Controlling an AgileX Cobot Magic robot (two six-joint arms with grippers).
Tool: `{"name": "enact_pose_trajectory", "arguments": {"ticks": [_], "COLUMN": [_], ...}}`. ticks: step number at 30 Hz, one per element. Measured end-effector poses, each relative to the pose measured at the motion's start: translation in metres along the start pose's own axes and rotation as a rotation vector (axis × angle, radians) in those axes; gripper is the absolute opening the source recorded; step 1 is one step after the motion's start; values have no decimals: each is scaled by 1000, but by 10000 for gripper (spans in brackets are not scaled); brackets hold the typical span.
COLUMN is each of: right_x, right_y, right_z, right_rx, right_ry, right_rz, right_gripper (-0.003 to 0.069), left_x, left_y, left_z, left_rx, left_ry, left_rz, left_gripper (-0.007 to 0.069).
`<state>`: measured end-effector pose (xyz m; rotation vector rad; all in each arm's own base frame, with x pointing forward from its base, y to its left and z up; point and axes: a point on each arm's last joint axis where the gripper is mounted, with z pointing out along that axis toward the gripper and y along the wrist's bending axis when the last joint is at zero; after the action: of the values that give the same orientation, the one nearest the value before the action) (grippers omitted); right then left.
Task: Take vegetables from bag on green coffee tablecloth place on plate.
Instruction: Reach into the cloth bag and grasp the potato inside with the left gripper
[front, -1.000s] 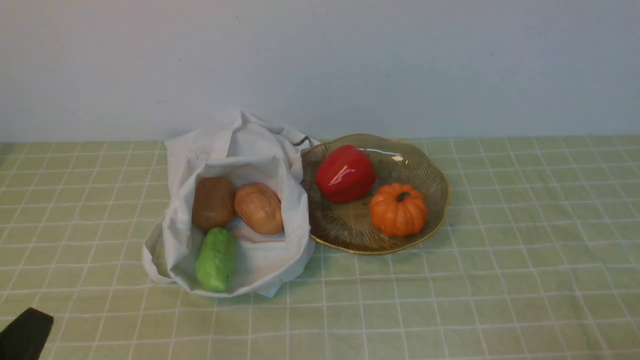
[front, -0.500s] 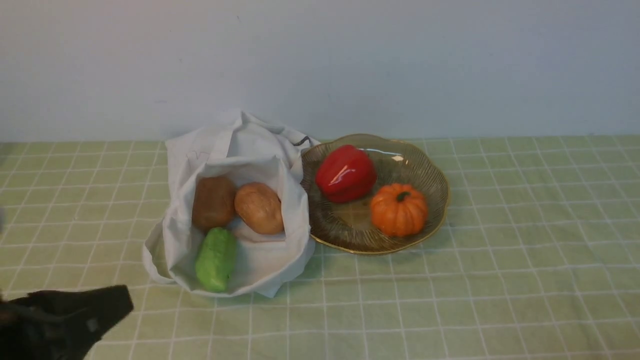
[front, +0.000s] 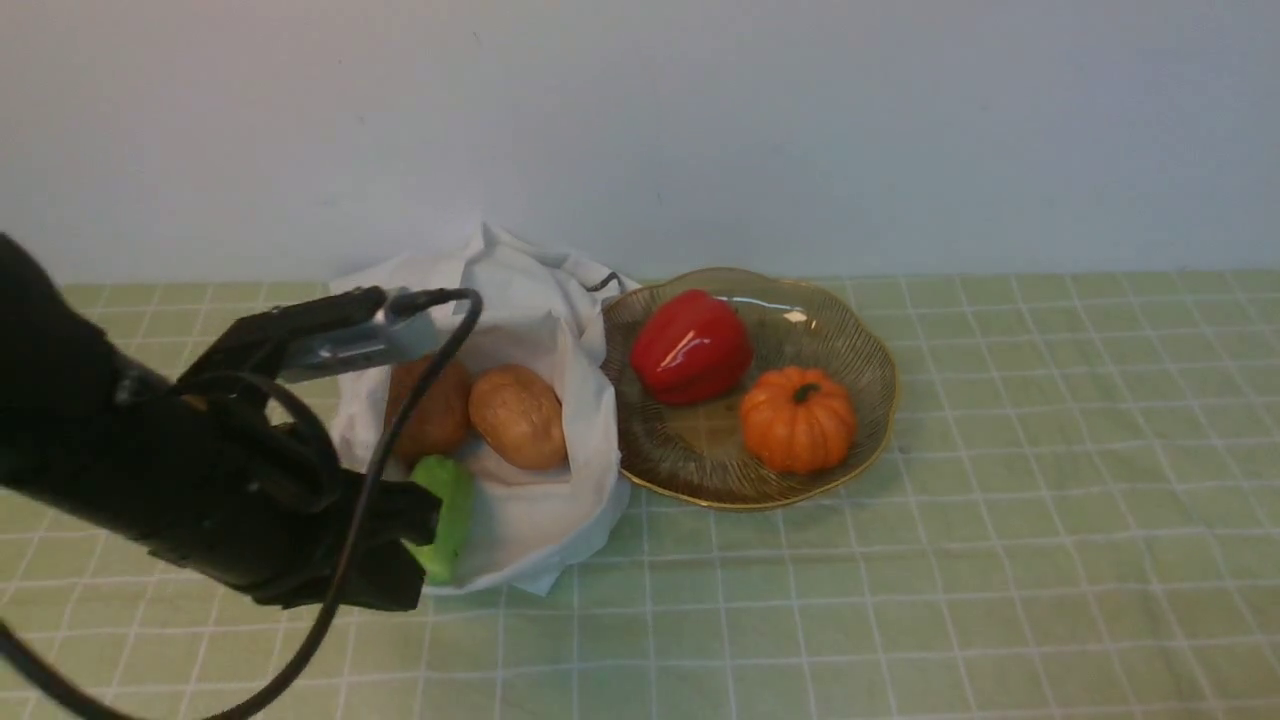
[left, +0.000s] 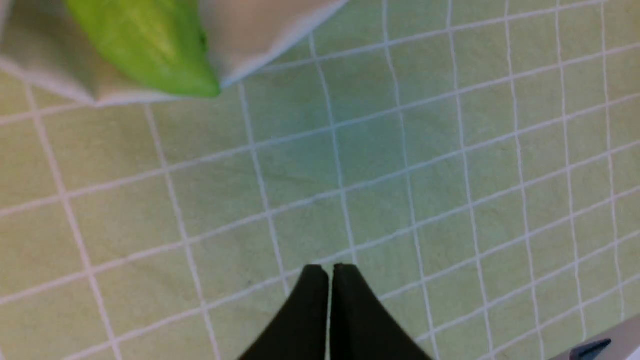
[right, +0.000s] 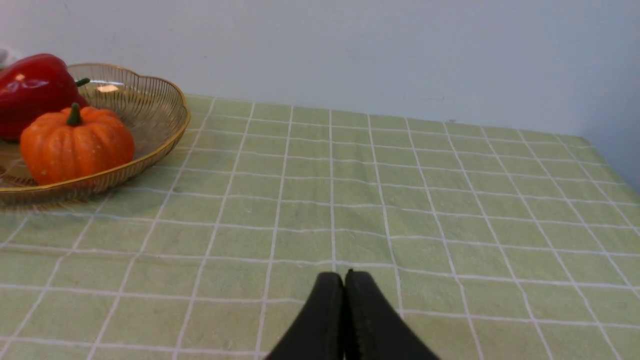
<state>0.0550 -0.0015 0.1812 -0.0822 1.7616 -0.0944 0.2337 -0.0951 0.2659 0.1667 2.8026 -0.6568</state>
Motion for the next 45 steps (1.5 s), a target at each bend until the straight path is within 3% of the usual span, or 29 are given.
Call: {"name": "enact_pose_trajectory", "arguments": {"ticks": [4, 9, 13, 14, 17, 23, 36, 45], "right_x": [0, 0, 0, 0, 0, 0, 0, 0], "right_y": [0, 0, 0, 0, 0, 0, 0, 0], "right_z": [0, 0, 0, 0, 0, 0, 0, 0], "right_rx": [0, 0, 0, 0, 0, 0, 0, 0], "right_ry": [0, 0, 0, 0, 0, 0, 0, 0], "right_rz": [0, 0, 0, 0, 0, 0, 0, 0], "right_gripper": [-15, -15, -15, -15, -15, -15, -15, -15], "left_x": [-22, -52, -85, -86, -103, -114, -116, -121], "left_y": [-12, -17, -14, -13, -5, 5, 21, 27], "left_z": [13, 33, 59, 60, 82, 108, 142, 147], "left_rx": [-52, -119, -154, -157, -178, -181, -229, -226], "left_ry": [-32, -45, -119, -124, -198, -267, -258, -303], "left_rz": [6, -32, -97, -97, -124, -186, -159, -224], "left_gripper": [16, 109, 280, 287, 400, 496, 513, 512]}}
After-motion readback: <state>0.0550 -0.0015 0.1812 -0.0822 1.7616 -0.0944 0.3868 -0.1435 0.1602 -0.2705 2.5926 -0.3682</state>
